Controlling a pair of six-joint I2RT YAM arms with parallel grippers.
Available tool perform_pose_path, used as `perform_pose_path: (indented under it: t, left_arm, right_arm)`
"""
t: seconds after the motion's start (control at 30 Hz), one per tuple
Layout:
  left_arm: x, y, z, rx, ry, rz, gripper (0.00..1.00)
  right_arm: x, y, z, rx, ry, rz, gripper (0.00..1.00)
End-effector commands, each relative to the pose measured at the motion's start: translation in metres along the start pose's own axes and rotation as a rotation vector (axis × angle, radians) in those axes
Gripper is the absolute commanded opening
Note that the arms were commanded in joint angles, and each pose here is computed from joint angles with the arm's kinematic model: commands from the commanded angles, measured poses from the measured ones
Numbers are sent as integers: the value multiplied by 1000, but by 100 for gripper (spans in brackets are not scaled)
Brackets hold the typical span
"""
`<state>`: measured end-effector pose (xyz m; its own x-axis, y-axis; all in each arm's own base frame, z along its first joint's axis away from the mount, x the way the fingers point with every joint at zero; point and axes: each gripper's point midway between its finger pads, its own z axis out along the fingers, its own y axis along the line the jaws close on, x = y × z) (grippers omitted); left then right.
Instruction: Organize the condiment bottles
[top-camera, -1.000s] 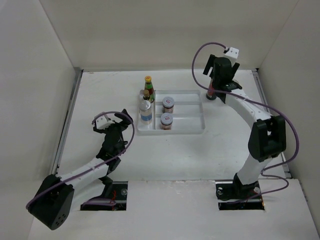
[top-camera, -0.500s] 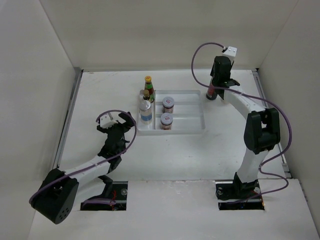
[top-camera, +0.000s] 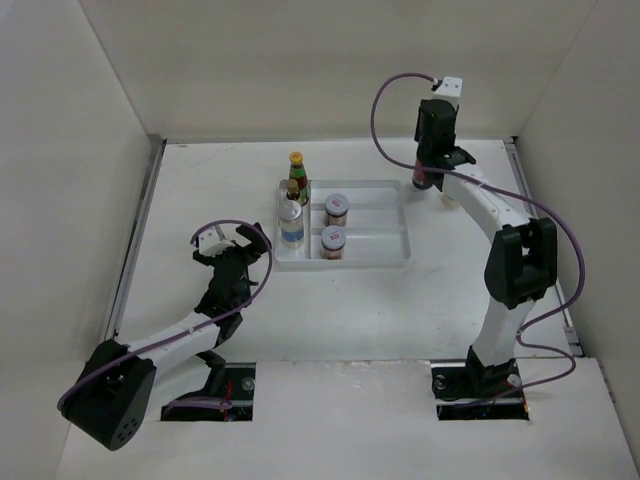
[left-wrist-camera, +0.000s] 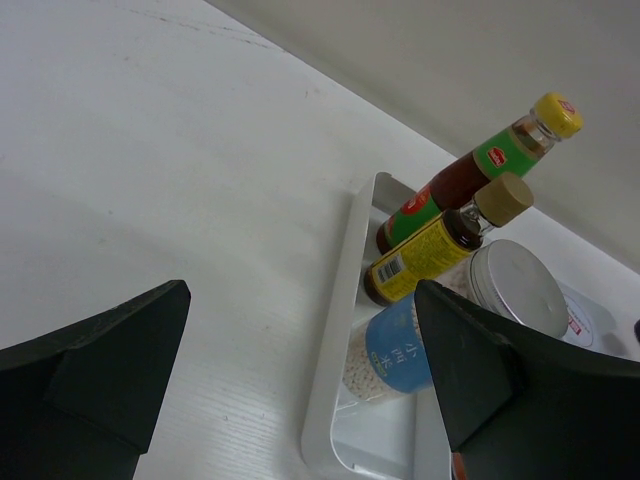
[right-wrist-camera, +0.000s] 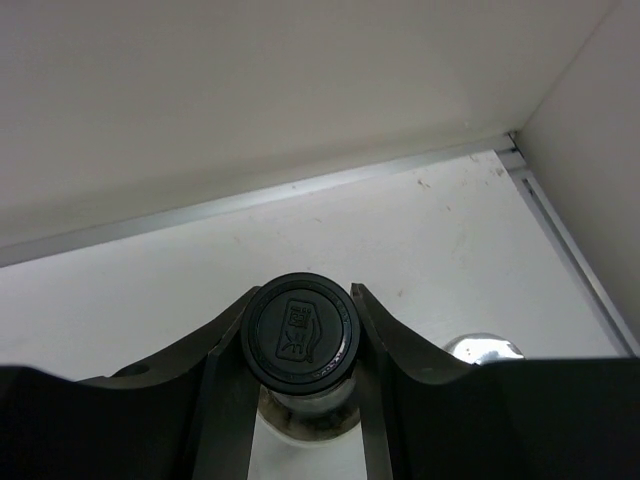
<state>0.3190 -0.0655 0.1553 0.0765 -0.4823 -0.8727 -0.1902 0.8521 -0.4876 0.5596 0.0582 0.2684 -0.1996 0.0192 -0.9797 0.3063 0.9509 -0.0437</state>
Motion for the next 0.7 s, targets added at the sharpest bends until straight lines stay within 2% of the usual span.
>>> perform_pose_path:
  t: [0.0,0.3,0.47,0.67]
  left_arm:
    - [-13,-8,3,15,-34,-47,99]
    - [-11,-8,4,13,-29,-42,99]
    - [-11,-9,4,19,-26,-43,99]
    - [-9,-10,5,25,-19,-41,99]
  right_arm:
    - [-157,40,-65,-154,-350,178,24]
    - [-146,145,-87,-353,-332,215,24]
    - [-139,181,-102,-447,-316,241,24]
    - [-97,216,-106,-507,-248,235,23]
